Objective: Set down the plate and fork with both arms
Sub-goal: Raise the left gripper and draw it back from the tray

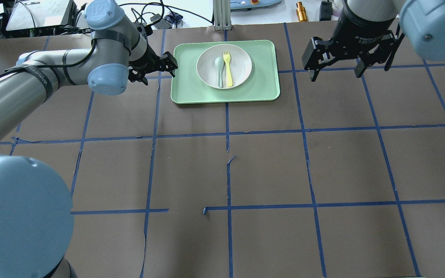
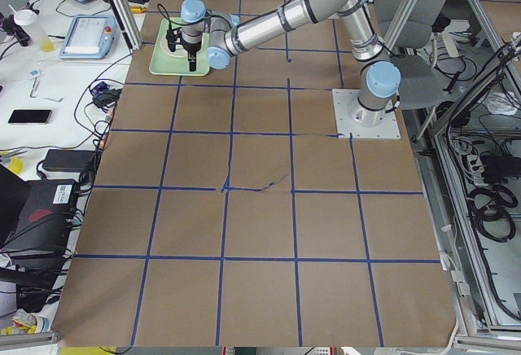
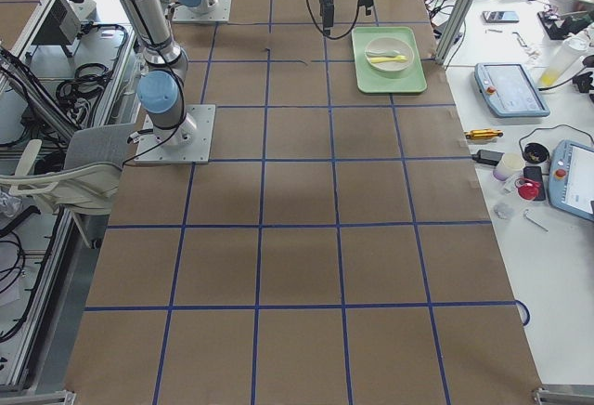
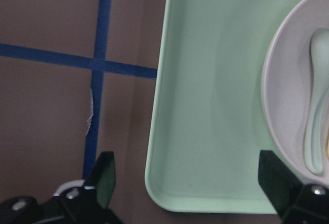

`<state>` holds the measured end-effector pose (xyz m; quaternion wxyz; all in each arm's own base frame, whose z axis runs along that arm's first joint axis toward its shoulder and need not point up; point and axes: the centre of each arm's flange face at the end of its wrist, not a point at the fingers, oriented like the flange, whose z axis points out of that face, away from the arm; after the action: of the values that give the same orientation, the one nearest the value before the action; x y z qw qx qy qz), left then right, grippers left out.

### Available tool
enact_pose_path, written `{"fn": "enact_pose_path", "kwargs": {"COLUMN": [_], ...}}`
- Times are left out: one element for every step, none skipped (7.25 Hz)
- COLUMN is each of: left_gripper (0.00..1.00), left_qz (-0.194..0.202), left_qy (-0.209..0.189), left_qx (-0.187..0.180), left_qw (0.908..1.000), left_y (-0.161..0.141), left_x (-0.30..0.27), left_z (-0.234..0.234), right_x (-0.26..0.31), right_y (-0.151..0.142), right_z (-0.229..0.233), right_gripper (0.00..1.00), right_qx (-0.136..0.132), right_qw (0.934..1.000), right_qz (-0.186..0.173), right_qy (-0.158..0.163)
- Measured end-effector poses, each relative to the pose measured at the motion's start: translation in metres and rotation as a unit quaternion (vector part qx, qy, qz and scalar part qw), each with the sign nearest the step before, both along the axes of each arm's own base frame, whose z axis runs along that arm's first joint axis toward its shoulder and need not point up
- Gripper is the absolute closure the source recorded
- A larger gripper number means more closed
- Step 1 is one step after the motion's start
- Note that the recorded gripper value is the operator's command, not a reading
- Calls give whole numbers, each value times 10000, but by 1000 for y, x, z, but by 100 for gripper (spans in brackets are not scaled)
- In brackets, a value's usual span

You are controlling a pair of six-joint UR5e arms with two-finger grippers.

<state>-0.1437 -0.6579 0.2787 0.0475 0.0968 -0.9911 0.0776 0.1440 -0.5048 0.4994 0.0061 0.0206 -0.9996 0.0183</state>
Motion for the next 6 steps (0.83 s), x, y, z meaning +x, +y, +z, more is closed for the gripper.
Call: {"fn": "enact_pose_path", "kwargs": {"left_gripper": [0,0,0,0,0,0], "left_qz": [6,-40,-119,-216,-303,-352], "left_qy": [-307,-490,-573,-596,-591,-575], "left_qx": [186,338,452,480,431,386], "left_qw": [9994,9982,9973,9968,9969,9970], "left_y": [27,53,79,101,120,133], "left_x": [4,0,-8,-18,-27,-31], "left_z": [29,63,99,135,168,191], "right_x": [0,0,0,0,0,0], "right_y": [0,0,0,0,0,0], "right_z": [0,0,0,0,0,0], "right_gripper": [0,0,0,0,0,0], "right_qx": [2,3,3,3,3,3], "right_qw": [10000,10000,10000,10000,10000,10000], "right_qz": [-1,-5,-5,-2,-1,-1], "right_qy": [-1,-3,-2,1,5,9]}}
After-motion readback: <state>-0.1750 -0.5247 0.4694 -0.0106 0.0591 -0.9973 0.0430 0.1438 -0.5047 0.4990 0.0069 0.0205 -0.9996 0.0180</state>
